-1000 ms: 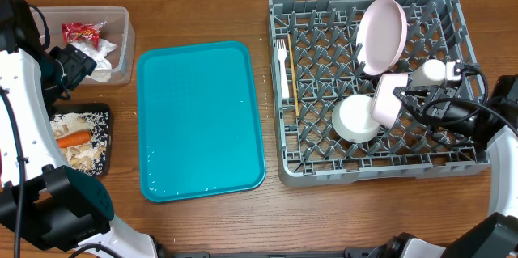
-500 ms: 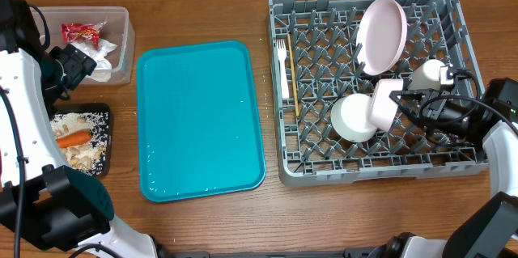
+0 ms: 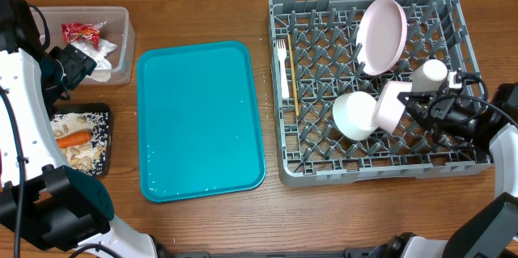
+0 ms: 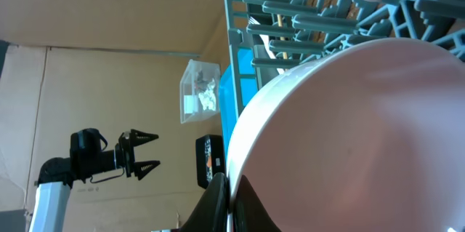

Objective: Sort waste into correct bins and load items into the dishwasher rack

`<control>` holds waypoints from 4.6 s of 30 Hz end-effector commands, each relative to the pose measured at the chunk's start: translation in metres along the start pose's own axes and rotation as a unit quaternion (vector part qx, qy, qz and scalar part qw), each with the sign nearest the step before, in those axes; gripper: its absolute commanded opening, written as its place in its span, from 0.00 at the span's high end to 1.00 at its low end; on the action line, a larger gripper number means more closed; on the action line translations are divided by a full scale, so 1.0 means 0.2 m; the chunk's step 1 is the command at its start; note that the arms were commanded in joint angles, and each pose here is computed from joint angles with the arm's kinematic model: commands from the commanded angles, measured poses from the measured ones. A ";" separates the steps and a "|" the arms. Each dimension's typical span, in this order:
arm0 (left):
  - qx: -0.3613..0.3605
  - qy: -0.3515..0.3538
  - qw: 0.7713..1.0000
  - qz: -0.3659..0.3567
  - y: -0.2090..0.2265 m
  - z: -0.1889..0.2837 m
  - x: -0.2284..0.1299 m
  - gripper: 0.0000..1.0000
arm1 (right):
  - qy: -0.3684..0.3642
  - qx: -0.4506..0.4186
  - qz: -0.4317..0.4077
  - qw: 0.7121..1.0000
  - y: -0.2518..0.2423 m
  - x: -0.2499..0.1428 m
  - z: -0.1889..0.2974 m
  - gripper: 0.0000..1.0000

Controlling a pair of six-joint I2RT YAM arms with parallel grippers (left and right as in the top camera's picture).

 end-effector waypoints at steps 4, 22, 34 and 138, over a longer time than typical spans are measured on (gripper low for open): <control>-0.001 -0.011 1.000 0.005 0.00 0.03 0.00 0.00 | 0.013 -0.088 -0.016 0.996 -0.08 -0.03 0.00 0.96; -0.001 -0.011 1.000 0.005 0.00 0.03 0.00 0.00 | 0.016 -0.365 -0.084 0.927 0.02 0.07 0.22 0.79; -0.001 -0.011 1.000 0.005 0.00 0.03 0.00 0.00 | -0.045 -0.462 -0.084 0.882 0.32 0.18 0.41 0.27; -0.001 -0.011 1.000 0.005 0.00 0.03 0.00 0.00 | 0.167 -0.215 0.024 0.962 0.44 -0.22 -0.29 0.96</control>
Point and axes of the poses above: each gripper's point midway between its finger pads, its own z axis back along the fingers, its own y axis along the line the jaws close on, x = y × z, the point moved 9 cm from there along z, back along the fingers, and after that the axes turned 7 degrees about z, right-handed, at the moved point
